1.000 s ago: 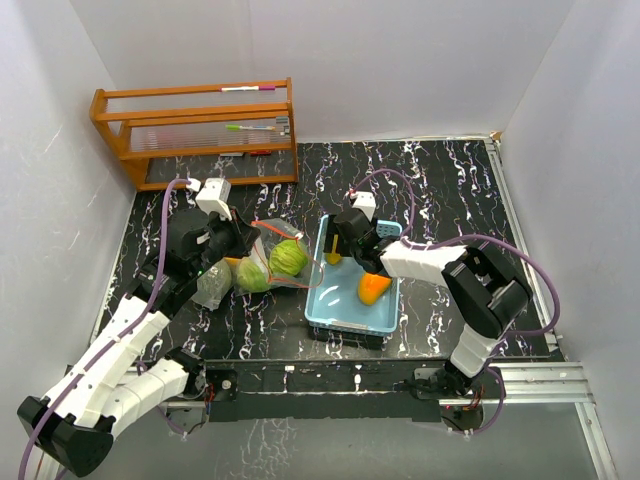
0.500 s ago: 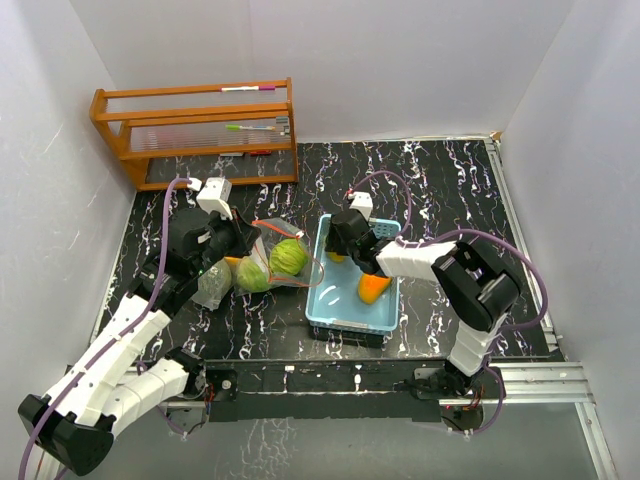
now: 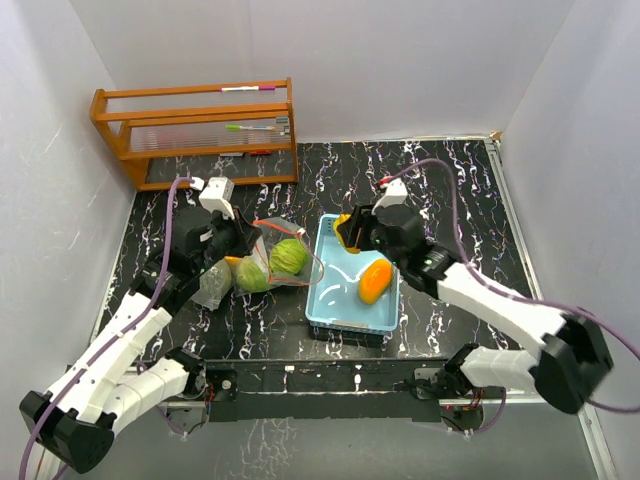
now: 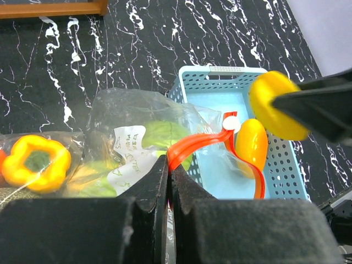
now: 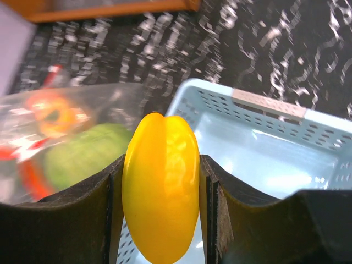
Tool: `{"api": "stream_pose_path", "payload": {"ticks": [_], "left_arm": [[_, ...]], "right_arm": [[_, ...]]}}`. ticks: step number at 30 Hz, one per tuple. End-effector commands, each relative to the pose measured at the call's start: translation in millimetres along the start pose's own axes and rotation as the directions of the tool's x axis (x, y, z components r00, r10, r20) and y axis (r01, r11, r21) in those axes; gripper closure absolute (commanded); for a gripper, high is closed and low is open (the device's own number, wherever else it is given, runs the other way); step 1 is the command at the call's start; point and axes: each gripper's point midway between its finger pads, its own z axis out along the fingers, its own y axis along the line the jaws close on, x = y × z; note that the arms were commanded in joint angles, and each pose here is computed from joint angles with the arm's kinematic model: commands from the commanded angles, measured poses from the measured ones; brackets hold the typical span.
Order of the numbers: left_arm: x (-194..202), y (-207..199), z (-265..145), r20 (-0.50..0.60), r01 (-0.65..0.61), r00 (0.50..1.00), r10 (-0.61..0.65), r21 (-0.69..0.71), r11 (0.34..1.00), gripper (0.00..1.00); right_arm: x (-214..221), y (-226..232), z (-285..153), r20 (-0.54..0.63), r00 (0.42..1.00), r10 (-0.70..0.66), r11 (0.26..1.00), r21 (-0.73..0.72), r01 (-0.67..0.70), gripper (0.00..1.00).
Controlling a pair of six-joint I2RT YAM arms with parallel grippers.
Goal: Place the food in the zip-top bag and seal the zipper
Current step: Pick up the fake vegetable from the bin, then place the fake vegetable in the zipper food storage bag.
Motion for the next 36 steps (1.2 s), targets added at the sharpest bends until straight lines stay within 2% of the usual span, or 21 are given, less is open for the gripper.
{"api": "stream_pose_path", "payload": {"ticks": [1, 4, 7, 12, 18, 23, 28, 31, 33, 35, 36], "left_arm": [[-18, -5, 0, 0.049, -0.021, 0.999, 0.021, 0.008, 1.0, 1.0], [-17, -6, 3, 0.043, -0.021, 0.999, 0.021, 0.012, 1.0, 1.0], [-15, -6, 7, 0.03, -0.018, 0.999, 0.018, 0.016, 1.0, 1.0], [-15, -10, 8, 0.024, -0.014, 1.0, 0.013, 0.033, 0.999, 1.0], [-14, -11, 4, 0.019, -0.015, 1.0, 0.014, 0.039, 0.999, 1.0], [-13, -12, 0, 0.018, -0.014, 1.0, 0.014, 0.047, 0.999, 1.0], [-11, -15, -3, 0.013, -0.004, 1.0, 0.003, 0.062, 0.998, 1.0], [-11, -14, -3, 0.015, -0.005, 1.0, 0.004, 0.06, 0.998, 1.0], [-11, -14, -4, 0.017, -0.007, 1.0, 0.006, 0.059, 0.998, 1.0], [-11, -14, -5, 0.018, -0.01, 1.0, 0.008, 0.06, 0.998, 1.0], [-12, -14, -5, 0.019, -0.011, 1.0, 0.01, 0.058, 0.998, 1.0]], "right_arm": [[-26, 45, -51, 0.055, 0.997, -0.054, 0.962, -0.266, 0.066, 0.67], [-36, 80, -84, 0.082, 0.993, -0.079, 0.881, -0.46, 0.108, 0.68], [-31, 115, -100, 0.068, 0.991, -0.116, 0.802, -0.582, 0.134, 0.68], [-13, 159, -92, 0.067, 0.983, -0.17, 0.76, -0.626, 0.174, 0.68], [-12, 175, -52, 0.086, 0.98, -0.177, 0.796, -0.573, 0.194, 0.66], [-30, 164, -15, 0.15, 0.974, -0.17, 0.878, -0.426, 0.219, 0.64], [-38, 178, 7, 0.185, 0.968, -0.169, 0.881, -0.413, 0.232, 0.6], [-34, 192, 18, 0.162, 0.971, -0.175, 0.864, -0.447, 0.23, 0.48], [-28, 198, 21, 0.143, 0.973, -0.181, 0.853, -0.469, 0.227, 0.3], [-25, 200, 20, 0.142, 0.972, -0.186, 0.856, -0.462, 0.231, 0.03], [-24, 199, 18, 0.148, 0.971, -0.188, 0.863, -0.448, 0.235, 0.02]]}}
